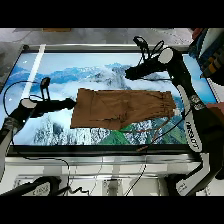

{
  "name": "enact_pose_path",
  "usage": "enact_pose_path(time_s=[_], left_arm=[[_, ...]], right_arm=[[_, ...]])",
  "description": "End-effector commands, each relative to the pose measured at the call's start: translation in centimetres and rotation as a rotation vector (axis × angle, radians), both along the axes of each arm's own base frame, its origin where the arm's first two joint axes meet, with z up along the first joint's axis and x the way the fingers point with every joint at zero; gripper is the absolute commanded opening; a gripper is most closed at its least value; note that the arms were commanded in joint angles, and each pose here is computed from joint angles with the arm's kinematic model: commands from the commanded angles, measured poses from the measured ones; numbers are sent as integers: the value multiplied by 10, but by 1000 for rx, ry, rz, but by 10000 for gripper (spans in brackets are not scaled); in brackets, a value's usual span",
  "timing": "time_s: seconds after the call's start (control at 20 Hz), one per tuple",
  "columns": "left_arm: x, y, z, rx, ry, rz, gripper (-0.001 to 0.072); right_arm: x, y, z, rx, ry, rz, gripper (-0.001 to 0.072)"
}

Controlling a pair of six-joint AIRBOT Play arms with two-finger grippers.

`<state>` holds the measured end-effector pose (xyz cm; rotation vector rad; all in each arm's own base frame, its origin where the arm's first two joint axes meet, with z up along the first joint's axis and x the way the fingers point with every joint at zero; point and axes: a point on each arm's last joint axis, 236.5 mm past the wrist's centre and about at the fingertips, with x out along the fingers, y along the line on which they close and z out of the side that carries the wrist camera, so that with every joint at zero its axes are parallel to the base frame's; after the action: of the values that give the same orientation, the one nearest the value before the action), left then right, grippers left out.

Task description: Fold the clothes and pants, and hang the long-sleeved shirts on hangers.

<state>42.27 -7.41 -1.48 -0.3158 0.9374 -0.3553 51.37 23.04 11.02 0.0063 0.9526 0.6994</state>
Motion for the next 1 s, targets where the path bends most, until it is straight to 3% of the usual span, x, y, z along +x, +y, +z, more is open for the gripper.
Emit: enact_pose_path(time_s=[0.0, 0.15, 0.35, 0.6, 0.65, 0.7, 0.85, 0.95], left_arm=[[-18, 39, -41, 49, 133, 2, 659], [-24, 31, -70, 40, 185, -62, 659], [-15, 9, -78, -75, 176, -62, 658], [-20, -24, -86, -70, 187, -141, 629], [-18, -30, -87, -61, 181, -149, 572], [-14, -33, -88, -45, 165, -145, 465], [-1, -38, -84, -32, 131, -115, 37], [11, -38, -65, -53, 107, -102, 22]], right_arm=[[-6, 7, 2, 16, 0, 48, 24], [-15, 9, 0, 20, 33, 69, 24], [-18, 9, -1, 17, 44, 75, 25], [-19, 10, -1, 23, 50, 75, 25], [-20, 10, -1, 22, 54, 78, 25], [-21, 10, -2, 21, 57, 80, 25], [-21, 9, -2, 19, 58, 80, 25], [-16, 3, -5, -10, 43, 66, 25]])
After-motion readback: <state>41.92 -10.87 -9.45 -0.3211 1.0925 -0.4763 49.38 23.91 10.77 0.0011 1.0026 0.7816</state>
